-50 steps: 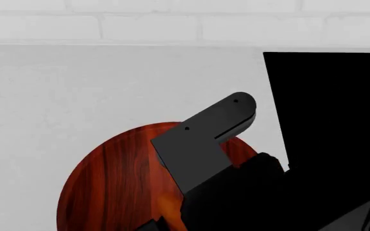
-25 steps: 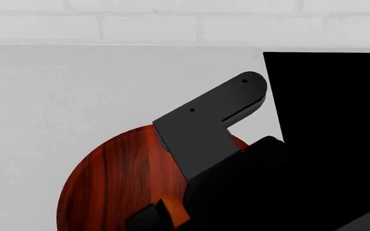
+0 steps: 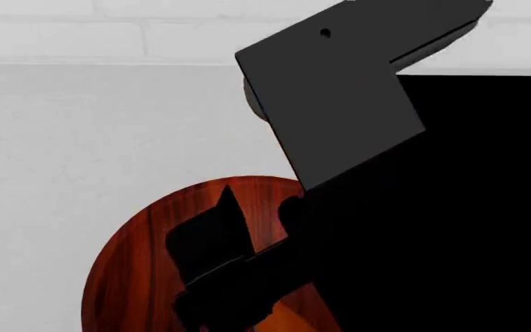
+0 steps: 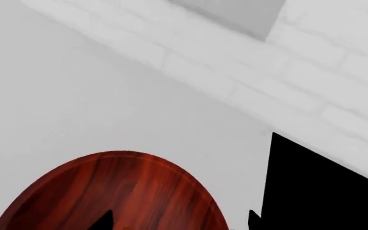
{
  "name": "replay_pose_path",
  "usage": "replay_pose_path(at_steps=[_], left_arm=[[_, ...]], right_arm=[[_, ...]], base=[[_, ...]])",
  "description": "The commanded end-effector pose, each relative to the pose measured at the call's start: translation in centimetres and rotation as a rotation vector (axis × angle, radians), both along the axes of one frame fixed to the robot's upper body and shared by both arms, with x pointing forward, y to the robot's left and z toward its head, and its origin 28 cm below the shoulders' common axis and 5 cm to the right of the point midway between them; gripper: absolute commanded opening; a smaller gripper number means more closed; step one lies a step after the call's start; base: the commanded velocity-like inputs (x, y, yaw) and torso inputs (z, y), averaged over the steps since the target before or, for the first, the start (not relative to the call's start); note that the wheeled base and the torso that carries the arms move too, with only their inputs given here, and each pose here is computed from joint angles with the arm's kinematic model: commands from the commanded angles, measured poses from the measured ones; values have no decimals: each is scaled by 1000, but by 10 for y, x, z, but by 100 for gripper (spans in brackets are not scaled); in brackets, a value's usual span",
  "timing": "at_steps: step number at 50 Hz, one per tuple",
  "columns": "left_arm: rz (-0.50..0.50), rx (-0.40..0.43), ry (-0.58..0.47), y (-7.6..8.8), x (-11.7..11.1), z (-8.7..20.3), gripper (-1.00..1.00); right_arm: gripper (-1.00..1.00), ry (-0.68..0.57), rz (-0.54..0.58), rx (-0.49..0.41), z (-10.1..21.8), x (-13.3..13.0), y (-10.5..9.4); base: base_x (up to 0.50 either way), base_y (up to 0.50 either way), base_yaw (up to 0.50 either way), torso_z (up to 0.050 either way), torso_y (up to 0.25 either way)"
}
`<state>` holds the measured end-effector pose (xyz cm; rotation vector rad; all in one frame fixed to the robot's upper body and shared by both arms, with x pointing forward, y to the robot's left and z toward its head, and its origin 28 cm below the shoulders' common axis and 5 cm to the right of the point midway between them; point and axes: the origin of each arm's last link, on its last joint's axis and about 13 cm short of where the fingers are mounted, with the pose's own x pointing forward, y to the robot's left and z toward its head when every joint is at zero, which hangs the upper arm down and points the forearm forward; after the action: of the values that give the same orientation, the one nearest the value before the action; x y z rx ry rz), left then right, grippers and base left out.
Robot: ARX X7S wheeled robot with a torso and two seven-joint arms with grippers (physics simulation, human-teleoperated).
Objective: Pick the sausage from the pan and place it in the bowl.
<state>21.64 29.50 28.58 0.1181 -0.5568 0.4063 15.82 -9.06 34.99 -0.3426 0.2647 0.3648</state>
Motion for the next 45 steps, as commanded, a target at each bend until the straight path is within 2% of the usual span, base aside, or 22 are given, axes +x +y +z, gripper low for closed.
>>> replay_pose_path(at_steps=[1,10,16,17,20,23,27,32,45], left_arm=[[3,-1,-29,1,-1,6,100],[-1,0,-33,0,-2,8,100],[-3,2,-27,-2,1,7,100],[-4,3,-26,-2,2,7,100],[-10,3,-26,-3,3,8,100],[-11,5,-22,-4,4,6,100],[-15,3,-20,-6,5,6,100],[-15,1,-16,-7,5,5,100],[-24,6,-6,-10,8,3,100]], right_arm=[[100,-186,11,70,28,-22,-7],[100,-311,-29,132,34,-36,-17],[100,-409,-77,211,35,-40,-30],[100,-487,-89,174,31,-41,-33],[100,-493,-113,237,26,-41,-43],[100,-606,-155,199,22,-42,-50],[100,-639,-149,249,20,-47,-57],[100,-657,-170,304,21,-43,-51],[100,-718,-222,348,22,-43,-49]], base=[[0,0,0,0,0],[0,0,0,0,0],[0,0,0,0,0],[0,0,0,0,0],[0,0,0,0,0],[0,0,0,0,0],[0,0,0,0,0],[0,0,0,0,0],[0,0,0,0,0]])
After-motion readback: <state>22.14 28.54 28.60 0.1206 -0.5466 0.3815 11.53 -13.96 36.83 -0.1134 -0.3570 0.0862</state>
